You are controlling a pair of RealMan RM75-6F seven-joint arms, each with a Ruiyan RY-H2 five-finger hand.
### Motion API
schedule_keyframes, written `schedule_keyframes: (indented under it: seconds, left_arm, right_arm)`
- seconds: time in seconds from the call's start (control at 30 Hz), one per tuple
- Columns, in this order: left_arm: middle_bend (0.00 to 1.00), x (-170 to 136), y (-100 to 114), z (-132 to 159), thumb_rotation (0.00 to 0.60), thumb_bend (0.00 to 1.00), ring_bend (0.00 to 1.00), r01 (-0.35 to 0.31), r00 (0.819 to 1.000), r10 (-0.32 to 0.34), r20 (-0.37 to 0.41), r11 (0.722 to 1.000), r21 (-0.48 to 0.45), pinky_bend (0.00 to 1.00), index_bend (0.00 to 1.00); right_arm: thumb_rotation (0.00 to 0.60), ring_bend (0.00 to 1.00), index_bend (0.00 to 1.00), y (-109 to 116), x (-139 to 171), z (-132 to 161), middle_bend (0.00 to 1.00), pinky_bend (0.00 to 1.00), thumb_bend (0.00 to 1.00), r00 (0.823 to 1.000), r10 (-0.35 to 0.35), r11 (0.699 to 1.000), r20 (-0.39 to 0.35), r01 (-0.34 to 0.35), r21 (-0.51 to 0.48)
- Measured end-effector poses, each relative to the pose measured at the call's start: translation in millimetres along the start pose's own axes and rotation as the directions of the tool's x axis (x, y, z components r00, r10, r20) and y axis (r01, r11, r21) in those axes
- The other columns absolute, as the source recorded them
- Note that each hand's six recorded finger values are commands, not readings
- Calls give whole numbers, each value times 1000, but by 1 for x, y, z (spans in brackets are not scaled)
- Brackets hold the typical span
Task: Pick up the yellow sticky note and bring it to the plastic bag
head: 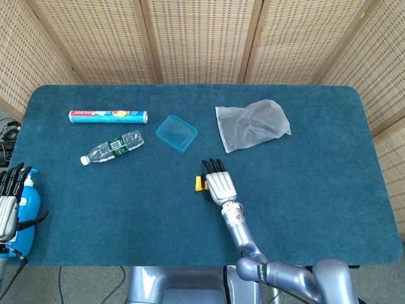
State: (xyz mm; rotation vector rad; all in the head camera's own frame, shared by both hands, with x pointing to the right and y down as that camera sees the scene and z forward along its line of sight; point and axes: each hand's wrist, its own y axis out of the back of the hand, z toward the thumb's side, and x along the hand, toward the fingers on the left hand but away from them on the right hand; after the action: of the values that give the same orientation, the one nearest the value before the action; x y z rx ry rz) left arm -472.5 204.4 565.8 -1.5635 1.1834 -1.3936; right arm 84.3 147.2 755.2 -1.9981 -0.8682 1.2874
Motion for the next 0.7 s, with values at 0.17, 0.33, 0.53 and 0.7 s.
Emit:
schedule_keyframes:
  seconds: [0.17, 0.33, 0.53, 0.7]
  left_arm:
    - [0, 0, 0, -1, 600, 175, 0, 1, 1000, -1, -2, 1000, -1, 0, 0]
    - [0, 1, -1, -2, 600, 175, 0, 5, 1000, -5, -5, 1000, -2, 0, 0]
    - [0, 2, -1, -3, 600, 175, 0, 7, 1000, -7, -10, 1000, -4, 0, 0]
    - [0, 3, -2, -4, 600, 175, 0, 11, 1000, -11, -14, 1000, -4, 0, 0]
  right_arm:
    - [600, 0, 704, -1, -2, 3, 174, 0, 546, 1000, 0, 1000, -4, 0, 5]
    - [600, 0, 704, 1, -5, 7, 174, 0, 548, 1000, -5, 1000, -9, 5, 14]
    - [600, 0, 703, 6, -10, 11, 174, 0, 548, 1000, -17, 1000, -15, 17, 21]
    - [600, 0, 703, 13, -16, 14, 174, 0, 549, 999, -32, 999, -20, 32, 31]
